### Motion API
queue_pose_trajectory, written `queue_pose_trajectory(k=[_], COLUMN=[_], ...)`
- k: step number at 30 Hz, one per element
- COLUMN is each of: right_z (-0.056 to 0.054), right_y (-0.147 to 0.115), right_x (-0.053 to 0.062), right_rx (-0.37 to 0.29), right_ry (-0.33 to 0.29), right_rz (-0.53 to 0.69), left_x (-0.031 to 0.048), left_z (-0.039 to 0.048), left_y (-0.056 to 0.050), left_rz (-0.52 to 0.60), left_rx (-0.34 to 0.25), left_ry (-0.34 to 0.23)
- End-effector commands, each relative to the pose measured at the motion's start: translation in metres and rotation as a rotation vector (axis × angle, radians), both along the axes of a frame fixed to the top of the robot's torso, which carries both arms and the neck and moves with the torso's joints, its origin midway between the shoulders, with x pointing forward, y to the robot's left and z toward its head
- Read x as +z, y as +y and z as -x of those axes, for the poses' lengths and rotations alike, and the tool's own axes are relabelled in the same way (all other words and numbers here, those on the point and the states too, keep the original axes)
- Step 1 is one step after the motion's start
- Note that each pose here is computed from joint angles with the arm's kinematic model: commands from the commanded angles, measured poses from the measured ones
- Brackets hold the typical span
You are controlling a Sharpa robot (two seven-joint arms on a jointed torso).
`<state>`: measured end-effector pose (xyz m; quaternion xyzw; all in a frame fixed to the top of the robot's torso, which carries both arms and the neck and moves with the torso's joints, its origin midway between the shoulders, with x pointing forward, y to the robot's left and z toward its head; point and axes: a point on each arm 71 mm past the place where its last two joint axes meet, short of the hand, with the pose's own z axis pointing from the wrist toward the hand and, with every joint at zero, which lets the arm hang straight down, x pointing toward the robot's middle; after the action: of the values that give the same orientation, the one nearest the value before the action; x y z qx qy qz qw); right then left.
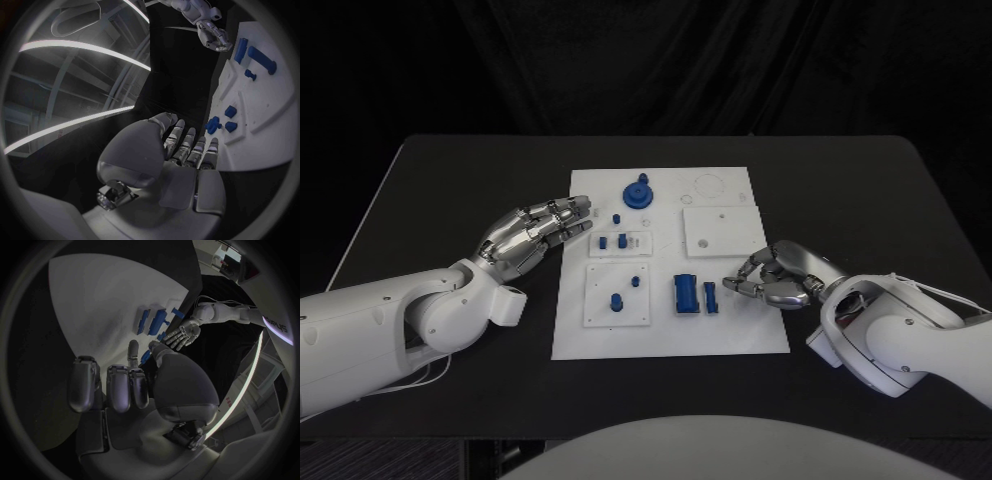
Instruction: Assemble the parts on the task board
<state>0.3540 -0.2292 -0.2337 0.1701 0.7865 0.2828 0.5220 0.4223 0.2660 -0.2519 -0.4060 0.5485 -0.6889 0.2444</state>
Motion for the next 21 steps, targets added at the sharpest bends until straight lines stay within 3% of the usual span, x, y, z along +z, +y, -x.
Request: queue_pose_trajectory(k=[1,6,14,21], right_z=[-0.001,-0.014,-0.042,-0.052], right_y=[-0.004,-0.011,-0.018,-0.017], right_x=[0.010,0.022,0.037,0.044], right_rx=[0.006,0.003,0.017,0.049], right_ry=[-0.046,0.009,-0.046,-0.093], right_rz=[-0.151,-0.384,-0.647,-0.832], left_x=[0.0040,0.0097,0.0222,0.0277], left_z=[0.0033,0.0078,0.0049,0.0016], left_y=[0.000,0.003,-0.001,-0.011], left_rz=[0.019,0.021,0.081,0.109], left_rx=[0.015,0.070,0.142,0.144], left_ry=[-0.031,-0.062,-0.087,-0.108])
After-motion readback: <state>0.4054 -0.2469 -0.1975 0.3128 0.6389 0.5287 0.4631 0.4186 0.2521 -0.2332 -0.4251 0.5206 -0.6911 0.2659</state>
